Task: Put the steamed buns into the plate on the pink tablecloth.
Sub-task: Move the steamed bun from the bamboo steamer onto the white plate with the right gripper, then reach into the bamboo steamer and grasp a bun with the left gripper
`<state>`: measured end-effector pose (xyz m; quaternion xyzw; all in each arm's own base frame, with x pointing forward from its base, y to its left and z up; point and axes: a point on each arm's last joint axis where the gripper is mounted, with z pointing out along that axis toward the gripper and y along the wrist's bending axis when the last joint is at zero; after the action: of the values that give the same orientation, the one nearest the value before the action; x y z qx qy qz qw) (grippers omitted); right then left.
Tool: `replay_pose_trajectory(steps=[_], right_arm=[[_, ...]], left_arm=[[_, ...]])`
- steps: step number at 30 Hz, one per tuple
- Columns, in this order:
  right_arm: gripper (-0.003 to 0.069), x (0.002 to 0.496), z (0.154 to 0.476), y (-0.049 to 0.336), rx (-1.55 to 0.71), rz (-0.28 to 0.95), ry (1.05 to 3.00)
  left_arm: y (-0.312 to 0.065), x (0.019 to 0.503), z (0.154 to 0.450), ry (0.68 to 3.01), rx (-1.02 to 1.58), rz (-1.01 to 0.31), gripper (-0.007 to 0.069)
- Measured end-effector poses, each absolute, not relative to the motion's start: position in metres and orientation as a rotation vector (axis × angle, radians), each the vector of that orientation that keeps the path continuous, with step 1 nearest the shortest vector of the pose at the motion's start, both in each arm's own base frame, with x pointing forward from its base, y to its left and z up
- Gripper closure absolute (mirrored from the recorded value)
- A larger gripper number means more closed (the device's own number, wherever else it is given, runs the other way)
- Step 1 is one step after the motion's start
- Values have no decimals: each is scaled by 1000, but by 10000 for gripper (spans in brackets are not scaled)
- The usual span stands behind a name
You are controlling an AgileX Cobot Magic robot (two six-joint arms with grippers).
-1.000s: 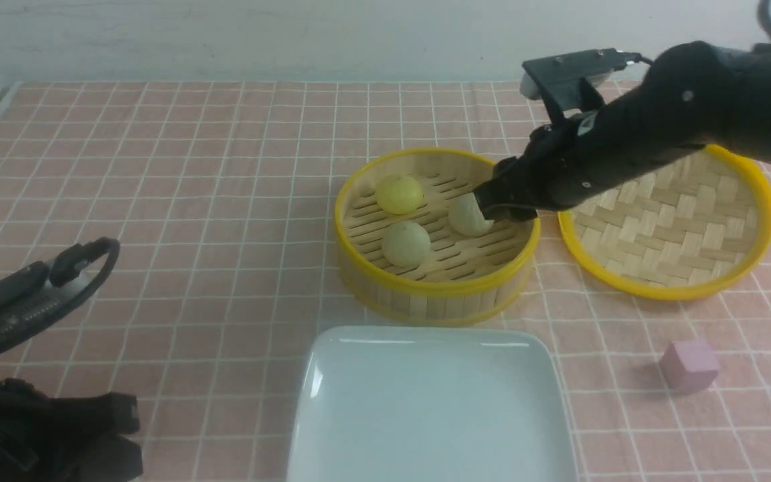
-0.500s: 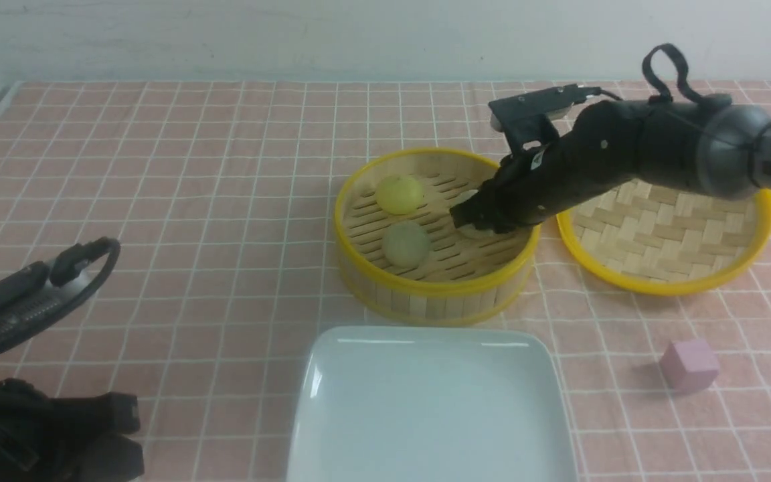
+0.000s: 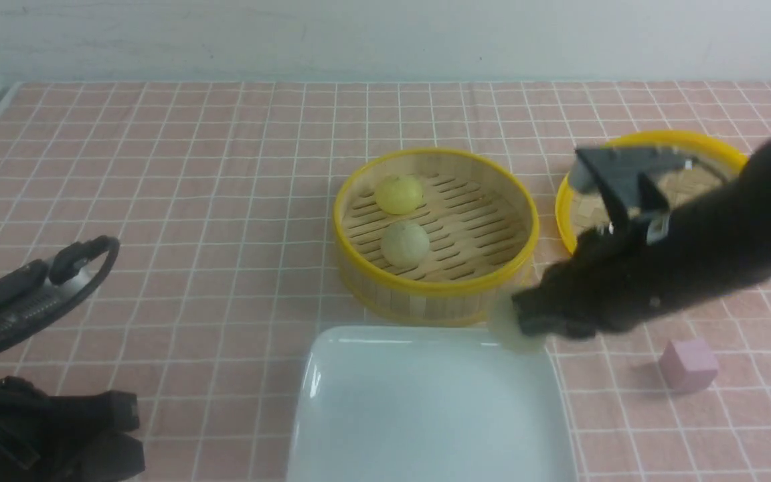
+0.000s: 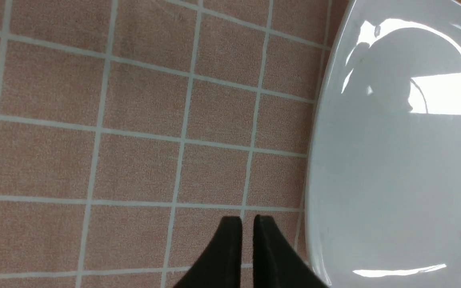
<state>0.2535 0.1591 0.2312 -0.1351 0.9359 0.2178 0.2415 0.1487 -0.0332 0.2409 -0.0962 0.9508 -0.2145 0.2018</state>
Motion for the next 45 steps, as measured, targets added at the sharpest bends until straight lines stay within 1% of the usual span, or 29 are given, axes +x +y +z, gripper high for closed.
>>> replay_pose_trajectory(steps=[1,2,3,4,5,7,8,10,11,13,15,16,17,19,21,22,24,25,26,27,28,29,31,35,37,38,40,42,45], right_arm=[[643,254,229,159,-353,597,2552],[637,247,213,160,-318,586,2558],[633,245,207,160,-306,579,2557],[617,241,194,160,-291,553,2557],[601,239,189,160,-289,544,2560],[537,239,177,163,-280,519,2562],[522,239,176,163,-277,517,2563],[405,241,169,164,-268,504,2568],[368,241,169,164,-268,504,2568],[281,240,173,161,-260,513,2571],[221,238,185,155,-265,537,2576],[200,238,192,152,-265,544,2571],[181,236,209,146,-283,563,2555],[175,234,237,132,-289,579,2511],[196,227,269,119,-309,579,2458],[238,219,289,108,-322,565,2421],[299,202,312,92,-338,531,2376],[352,190,323,82,-349,503,2354],[435,173,333,72,-367,462,2336],[472,162,338,66,-378,434,2327],[545,144,342,57,-394,393,2316],[596,130,342,52,-404,361,2306],[648,107,338,43,-416,322,2284],[670,71,316,33,-415,289,2213],[670,67,307,31,-410,281,2207],[670,64,298,29,-405,265,2196],[670,64,290,28,-400,249,2193],[670,67,279,27,-402,226,2208],[669,67,276,27,-404,218,2215]], left_arm=[[-33,149,241,2655,-269,-599,552],[-33,149,241,2651,-270,-597,550],[-33,149,241,2649,-270,-597,549],[-33,149,241,2648,-271,-596,547],[-33,150,241,2646,-271,-595,545],[-33,151,242,2634,-274,-591,541],[-32,151,242,2633,-275,-590,540],[-32,152,242,2618,-297,-589,535],[-32,152,242,2615,-307,-590,533],[-32,152,242,2615,-327,-595,528],[-32,152,242,2614,-335,-597,523],[-32,152,242,2613,-337,-597,521],[-32,152,242,2612,-339,-597,521],[-32,153,242,2609,-340,-596,518],[-32,153,243,2604,-341,-594,516],[-31,153,243,2602,-335,-592,514],[-31,154,243,2598,-316,-585,513],[-31,154,243,2593,-302,-578,514],[-31,155,243,2584,-285,-570,514],[-31,156,244,2579,-267,-567,512],[-31,159,245,2576,-254,-570,512],[-32,162,247,2576,-242,-578,512],[-35,172,257,2583,-209,-613,524],[-52,198,282,2597,-42,-729,601],[-60,207,289,2585,27,-752,614],[-77,216,296,2570,127,-785,624],[-93,227,302,2552,212,-799,626],[-124,250,311,2509,332,-787,619],[-156,277,307,2518,385,-750,583]])
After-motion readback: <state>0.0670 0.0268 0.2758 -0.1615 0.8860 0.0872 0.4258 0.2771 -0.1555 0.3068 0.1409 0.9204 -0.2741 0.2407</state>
